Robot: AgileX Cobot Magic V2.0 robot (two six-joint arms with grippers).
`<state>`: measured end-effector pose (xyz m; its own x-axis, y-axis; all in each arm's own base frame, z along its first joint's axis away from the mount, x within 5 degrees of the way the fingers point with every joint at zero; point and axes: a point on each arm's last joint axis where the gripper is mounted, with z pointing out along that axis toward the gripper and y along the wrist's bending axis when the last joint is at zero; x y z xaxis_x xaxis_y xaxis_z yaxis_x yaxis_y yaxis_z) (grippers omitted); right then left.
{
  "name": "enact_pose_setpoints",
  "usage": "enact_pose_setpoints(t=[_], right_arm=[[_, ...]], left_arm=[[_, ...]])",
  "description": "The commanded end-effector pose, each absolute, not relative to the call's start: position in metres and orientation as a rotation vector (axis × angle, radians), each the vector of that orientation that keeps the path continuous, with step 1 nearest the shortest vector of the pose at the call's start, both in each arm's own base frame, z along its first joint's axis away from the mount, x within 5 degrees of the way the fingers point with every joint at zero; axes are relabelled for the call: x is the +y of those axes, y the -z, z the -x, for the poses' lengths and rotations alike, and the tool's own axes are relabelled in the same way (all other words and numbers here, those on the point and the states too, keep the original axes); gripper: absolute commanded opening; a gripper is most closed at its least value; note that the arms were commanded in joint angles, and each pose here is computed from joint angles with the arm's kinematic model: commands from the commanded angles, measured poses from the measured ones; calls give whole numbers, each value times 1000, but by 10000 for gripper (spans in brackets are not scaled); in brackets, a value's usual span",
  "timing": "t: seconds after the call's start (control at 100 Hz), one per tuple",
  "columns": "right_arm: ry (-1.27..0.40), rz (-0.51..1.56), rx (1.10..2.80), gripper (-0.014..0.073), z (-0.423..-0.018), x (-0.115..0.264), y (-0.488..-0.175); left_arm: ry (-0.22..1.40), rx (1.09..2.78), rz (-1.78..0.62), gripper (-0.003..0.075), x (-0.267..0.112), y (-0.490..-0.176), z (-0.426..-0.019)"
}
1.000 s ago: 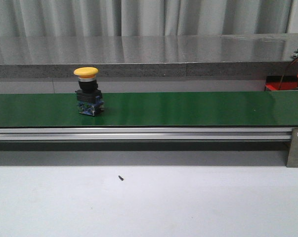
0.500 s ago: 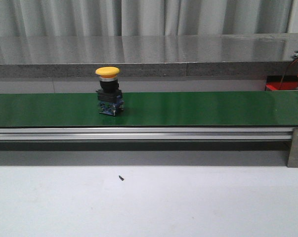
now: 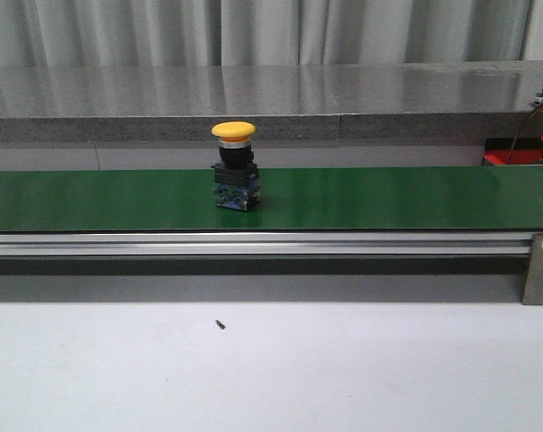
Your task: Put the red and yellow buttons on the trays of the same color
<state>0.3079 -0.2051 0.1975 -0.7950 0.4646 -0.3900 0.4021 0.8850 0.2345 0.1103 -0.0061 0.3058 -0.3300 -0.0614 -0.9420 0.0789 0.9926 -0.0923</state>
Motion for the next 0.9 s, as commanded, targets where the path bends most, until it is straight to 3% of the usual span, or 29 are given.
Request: enact_pose_setpoints(t=[0.0, 0.34, 0.61, 0.89], right_arm=[[-160, -628, 2510, 489, -310, -207, -225], [-203, -564, 2409, 489, -302, -184, -272], [-276, -91, 2328, 489, -305, -102, -328], [-385, 401, 2313, 489, -315, -3, -334]], left_arm=[[133, 1821, 15, -20, -4, -319, -112], [133, 1821, 15, -20, -4, -319, -112], [133, 1821, 15, -20, -4, -319, -112], [133, 1821, 15, -20, -4, -319, -112]])
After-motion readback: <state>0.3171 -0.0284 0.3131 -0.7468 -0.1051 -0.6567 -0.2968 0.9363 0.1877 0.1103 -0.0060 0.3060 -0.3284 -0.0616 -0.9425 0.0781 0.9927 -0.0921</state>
